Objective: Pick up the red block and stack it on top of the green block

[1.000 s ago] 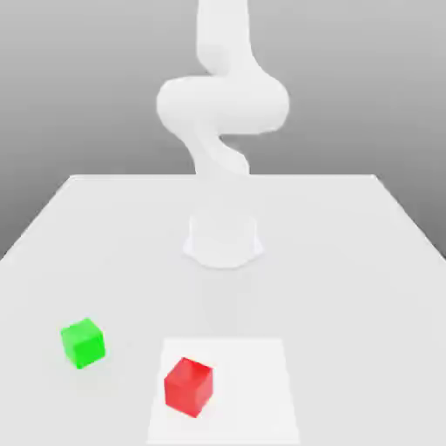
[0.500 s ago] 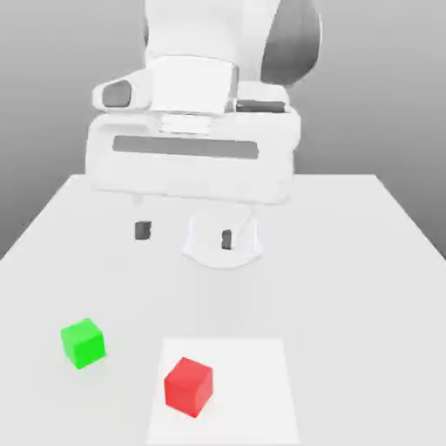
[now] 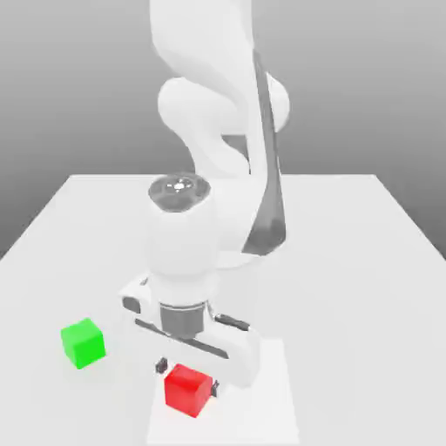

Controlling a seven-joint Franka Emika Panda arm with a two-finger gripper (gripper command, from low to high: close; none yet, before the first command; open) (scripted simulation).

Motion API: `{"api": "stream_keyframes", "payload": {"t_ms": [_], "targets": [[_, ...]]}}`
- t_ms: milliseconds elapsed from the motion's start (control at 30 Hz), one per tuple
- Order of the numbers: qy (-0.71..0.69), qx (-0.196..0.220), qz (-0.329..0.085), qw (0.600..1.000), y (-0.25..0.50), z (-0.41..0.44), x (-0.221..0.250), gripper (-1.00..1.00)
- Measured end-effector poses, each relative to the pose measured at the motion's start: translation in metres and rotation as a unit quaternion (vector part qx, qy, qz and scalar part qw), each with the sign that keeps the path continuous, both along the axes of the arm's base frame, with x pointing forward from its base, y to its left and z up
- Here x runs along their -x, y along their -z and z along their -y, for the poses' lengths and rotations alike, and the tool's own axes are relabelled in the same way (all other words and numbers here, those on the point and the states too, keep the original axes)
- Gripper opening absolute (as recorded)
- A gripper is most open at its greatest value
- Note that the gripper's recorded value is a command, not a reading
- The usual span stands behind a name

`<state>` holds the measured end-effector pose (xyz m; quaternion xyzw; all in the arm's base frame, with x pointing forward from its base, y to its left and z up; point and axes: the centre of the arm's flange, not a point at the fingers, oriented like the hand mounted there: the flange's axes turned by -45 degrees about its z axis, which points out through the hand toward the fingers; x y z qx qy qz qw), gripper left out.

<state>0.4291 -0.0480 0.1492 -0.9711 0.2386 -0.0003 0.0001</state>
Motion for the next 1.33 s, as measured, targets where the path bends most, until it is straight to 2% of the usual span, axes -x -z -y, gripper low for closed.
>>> {"api": "stream_keyframes", "payload": {"t_ms": [167, 333, 500, 700, 900, 933, 1167, 1333], "targets": [[0.000, 0.000, 0.000, 1.000, 0.001, 0.000, 0.000, -1.00], [0.000, 0.000, 0.000, 1.000, -0.048, 0.000, 0.000, -1.00], [0.149, 0.008, -0.001, 0.989, -0.075, 0.087, 0.032, -1.00], [0.345, 0.002, 0.000, 0.939, -0.095, 0.177, 0.099, -1.00], [0.362, -0.001, 0.000, 0.932, -0.044, 0.181, 0.104, -1.00], [0.363, 0.000, 0.000, 0.932, -0.036, 0.181, 0.105, 1.00], [0.363, 0.000, 0.000, 0.932, -0.035, 0.181, 0.105, 1.00], [0.364, -0.001, 0.000, 0.932, -0.082, 0.182, 0.105, 1.00]]}}
